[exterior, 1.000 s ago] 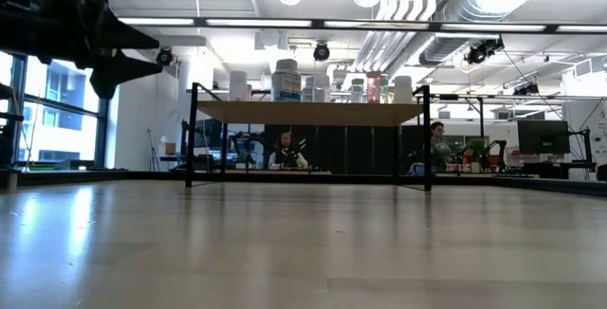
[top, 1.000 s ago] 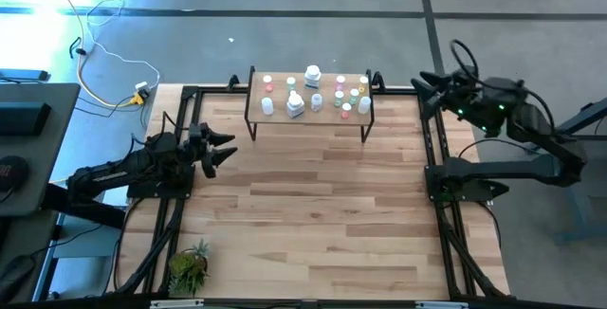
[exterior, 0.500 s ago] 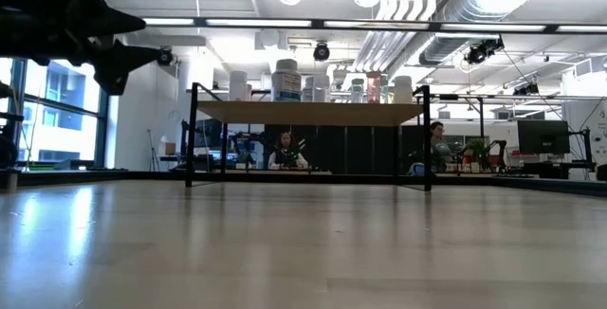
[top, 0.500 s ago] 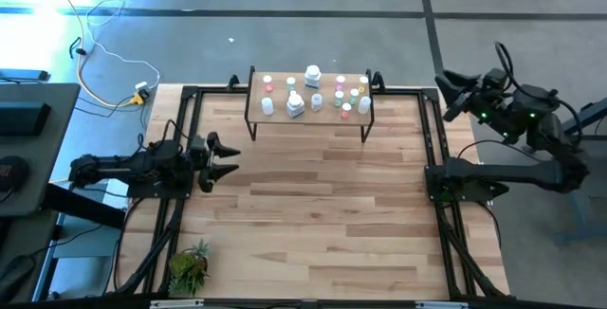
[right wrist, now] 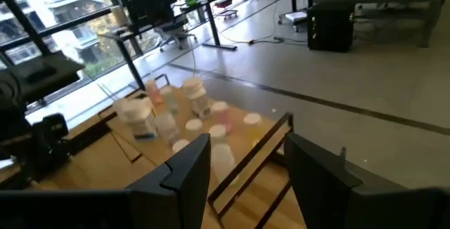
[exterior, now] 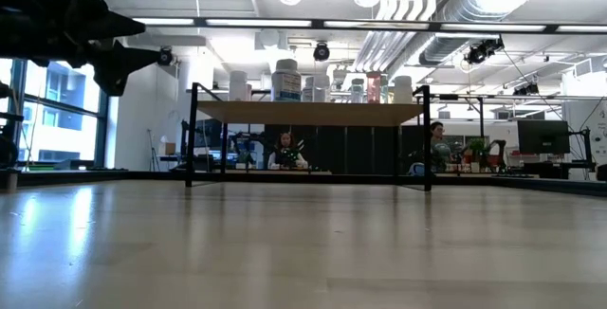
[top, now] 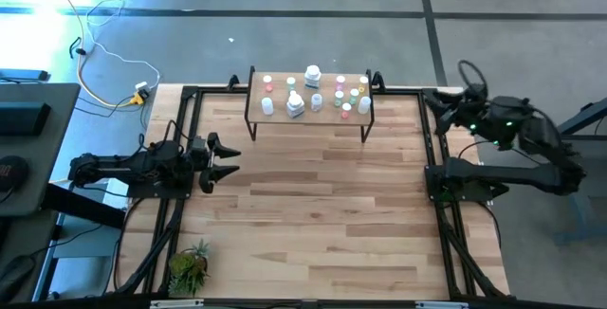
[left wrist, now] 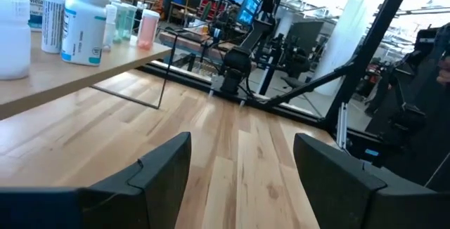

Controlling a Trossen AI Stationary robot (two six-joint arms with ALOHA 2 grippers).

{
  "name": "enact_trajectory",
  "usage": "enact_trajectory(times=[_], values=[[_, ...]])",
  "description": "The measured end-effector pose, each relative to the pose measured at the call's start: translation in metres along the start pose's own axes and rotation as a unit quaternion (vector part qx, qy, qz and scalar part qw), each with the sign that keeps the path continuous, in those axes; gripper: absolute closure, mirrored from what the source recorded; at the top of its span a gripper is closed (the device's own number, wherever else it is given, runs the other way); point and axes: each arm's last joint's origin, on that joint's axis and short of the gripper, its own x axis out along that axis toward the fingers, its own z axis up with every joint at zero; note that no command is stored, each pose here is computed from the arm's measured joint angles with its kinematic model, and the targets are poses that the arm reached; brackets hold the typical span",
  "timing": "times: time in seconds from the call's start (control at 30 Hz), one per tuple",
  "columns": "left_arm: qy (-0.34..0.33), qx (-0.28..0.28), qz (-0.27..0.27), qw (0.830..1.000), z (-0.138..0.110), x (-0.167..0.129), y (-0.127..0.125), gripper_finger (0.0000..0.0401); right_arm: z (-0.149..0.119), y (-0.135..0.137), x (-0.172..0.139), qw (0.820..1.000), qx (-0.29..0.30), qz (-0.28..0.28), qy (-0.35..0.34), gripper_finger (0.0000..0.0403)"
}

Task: Pick and place medicine bottles onto shelf by color
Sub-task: Return to Home Position

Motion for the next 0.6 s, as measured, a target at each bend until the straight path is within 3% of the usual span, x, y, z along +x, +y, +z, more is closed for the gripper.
enact_trajectory(times=[0.33,0.6], values=[[0.001,0.0,0.0,1.0,0.0,0.0,0.0,0.016,-0.07,0.005,0.043,0.996,0.01,0.087,-0.014,0.0231],[0.001,0.0,0.0,1.0,0.0,0.0,0.0,0.016,-0.12,-0.005,0.052,0.984,0.048,0.165,-0.053,0.0231]])
